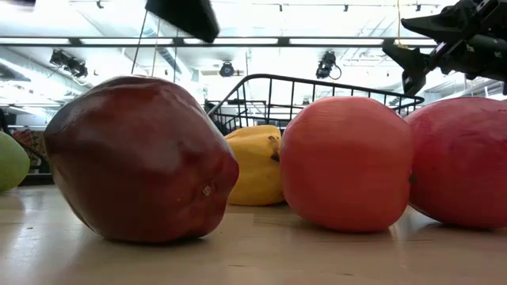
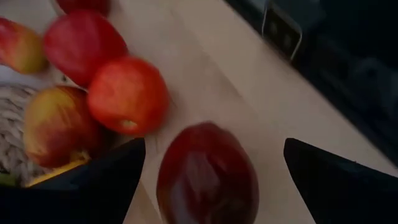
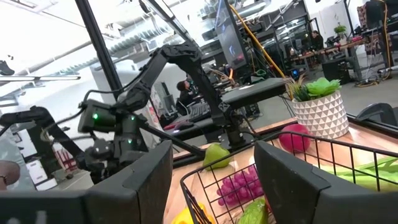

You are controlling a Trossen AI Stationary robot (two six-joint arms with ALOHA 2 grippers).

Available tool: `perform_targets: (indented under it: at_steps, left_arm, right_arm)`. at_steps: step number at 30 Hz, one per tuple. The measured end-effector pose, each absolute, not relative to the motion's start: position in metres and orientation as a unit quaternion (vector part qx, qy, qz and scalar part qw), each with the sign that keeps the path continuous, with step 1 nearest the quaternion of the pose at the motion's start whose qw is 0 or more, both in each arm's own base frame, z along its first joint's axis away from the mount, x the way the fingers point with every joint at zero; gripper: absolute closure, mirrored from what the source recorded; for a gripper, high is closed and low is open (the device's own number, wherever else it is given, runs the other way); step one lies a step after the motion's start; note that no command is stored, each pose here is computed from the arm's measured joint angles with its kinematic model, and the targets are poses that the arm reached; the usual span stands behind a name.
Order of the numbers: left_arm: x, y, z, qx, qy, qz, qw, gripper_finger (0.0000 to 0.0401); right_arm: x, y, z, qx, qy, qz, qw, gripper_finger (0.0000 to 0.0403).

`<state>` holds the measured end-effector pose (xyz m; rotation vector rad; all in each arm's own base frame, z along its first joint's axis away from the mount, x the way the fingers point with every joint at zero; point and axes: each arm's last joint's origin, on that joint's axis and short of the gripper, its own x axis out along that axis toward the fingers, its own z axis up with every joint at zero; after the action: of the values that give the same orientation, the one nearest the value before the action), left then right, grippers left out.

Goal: Build produce basket
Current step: Put the red apple into the black wire basket

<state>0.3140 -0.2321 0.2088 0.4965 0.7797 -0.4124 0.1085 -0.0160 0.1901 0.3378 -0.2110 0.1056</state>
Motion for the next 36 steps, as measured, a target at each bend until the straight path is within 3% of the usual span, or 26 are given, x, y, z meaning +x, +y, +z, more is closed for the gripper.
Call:
perform_targets:
  at_steps: [14, 23, 31, 36]
  left_arm:
    - [0.327, -0.220, 0.161, 0.273, 0.460, -0.191, 0.823, 0.0012]
    - [0.331, -0.211, 0.153, 0.268, 0.484, -0.190, 0.811, 0.0013]
    - [0.330, -0.208, 0.152, 0.274, 0.493, -0.189, 0.804, 0.0066]
    - [0.327, -0.200, 0.159, 0.293, 0.505, -0.189, 0.789, 0.0070]
  right_arm:
    - [0.109, -0.016, 0.190, 0.168, -0.104, 0.052, 0.979, 0.0172]
    - [0.109, -0.016, 0.190, 0.168, -0.105, 0.052, 0.979, 0.0172]
    - [0.108, -0.016, 0.191, 0.167, -0.106, 0.053, 0.979, 0.0172]
    - [0.108, -0.016, 0.190, 0.167, -0.107, 0.053, 0.979, 0.0172]
